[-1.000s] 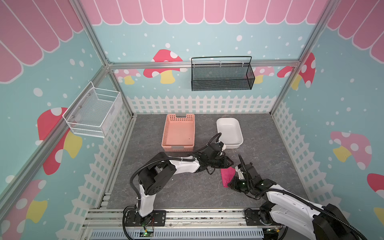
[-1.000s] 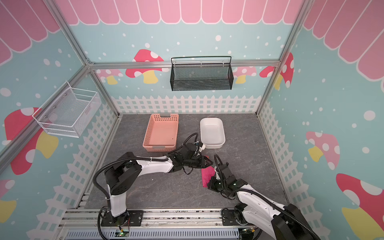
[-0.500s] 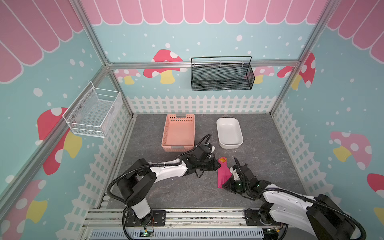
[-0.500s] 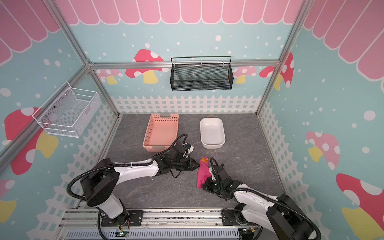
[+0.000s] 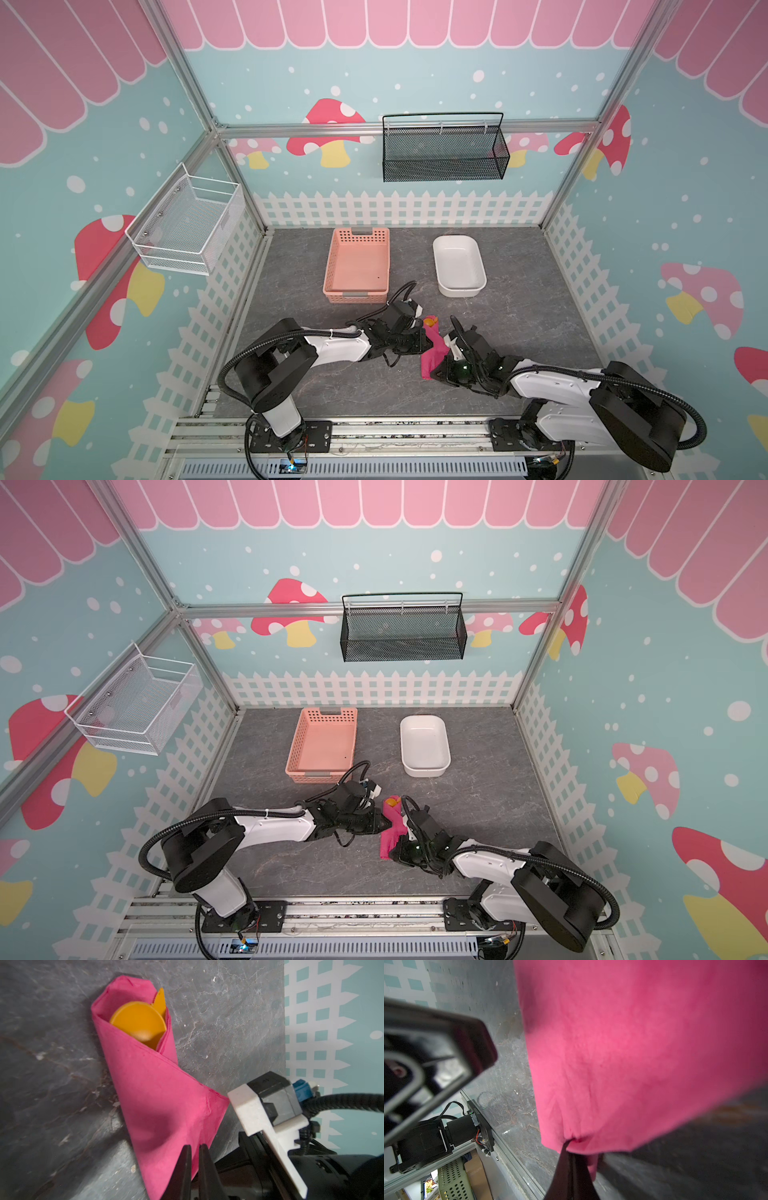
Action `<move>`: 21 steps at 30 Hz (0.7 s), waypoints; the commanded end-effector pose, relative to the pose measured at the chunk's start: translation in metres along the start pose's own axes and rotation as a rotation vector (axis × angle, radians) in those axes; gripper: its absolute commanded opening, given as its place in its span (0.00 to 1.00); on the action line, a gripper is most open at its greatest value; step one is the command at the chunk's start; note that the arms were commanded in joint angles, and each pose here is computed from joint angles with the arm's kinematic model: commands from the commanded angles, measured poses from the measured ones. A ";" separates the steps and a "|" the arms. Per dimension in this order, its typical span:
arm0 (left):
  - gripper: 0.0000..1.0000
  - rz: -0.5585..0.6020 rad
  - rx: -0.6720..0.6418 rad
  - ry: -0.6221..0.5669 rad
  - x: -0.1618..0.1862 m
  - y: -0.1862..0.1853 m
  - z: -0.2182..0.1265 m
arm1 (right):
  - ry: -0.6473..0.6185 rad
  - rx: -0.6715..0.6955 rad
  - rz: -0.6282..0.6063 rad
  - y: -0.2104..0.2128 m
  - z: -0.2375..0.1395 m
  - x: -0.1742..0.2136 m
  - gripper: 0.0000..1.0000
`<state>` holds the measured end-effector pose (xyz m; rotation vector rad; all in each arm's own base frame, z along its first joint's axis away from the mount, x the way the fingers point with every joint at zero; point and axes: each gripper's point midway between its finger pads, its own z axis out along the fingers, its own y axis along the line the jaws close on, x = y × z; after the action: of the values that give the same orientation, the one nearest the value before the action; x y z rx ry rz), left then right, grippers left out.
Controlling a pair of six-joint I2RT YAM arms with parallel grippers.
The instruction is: Place the utensils on the paper napkin and roll it up
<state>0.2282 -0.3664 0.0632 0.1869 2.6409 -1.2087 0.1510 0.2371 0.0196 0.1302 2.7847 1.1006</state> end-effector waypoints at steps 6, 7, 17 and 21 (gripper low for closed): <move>0.11 -0.052 0.039 0.066 0.012 0.011 0.025 | 0.003 0.054 0.034 -0.016 -0.003 0.008 0.01; 0.11 -0.057 0.038 0.072 0.014 0.012 0.027 | 0.001 0.052 0.031 -0.015 -0.003 0.008 0.01; 0.10 -0.074 -0.009 0.100 0.023 0.030 0.033 | -0.085 0.038 -0.002 -0.003 -0.031 -0.012 0.32; 0.09 -0.071 -0.010 0.097 0.022 0.029 0.033 | -0.165 0.014 -0.016 -0.004 -0.056 -0.035 0.38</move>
<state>0.2213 -0.3761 0.0294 0.1739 2.7162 -1.2690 0.1709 0.2045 0.0529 0.2079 2.6554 1.0619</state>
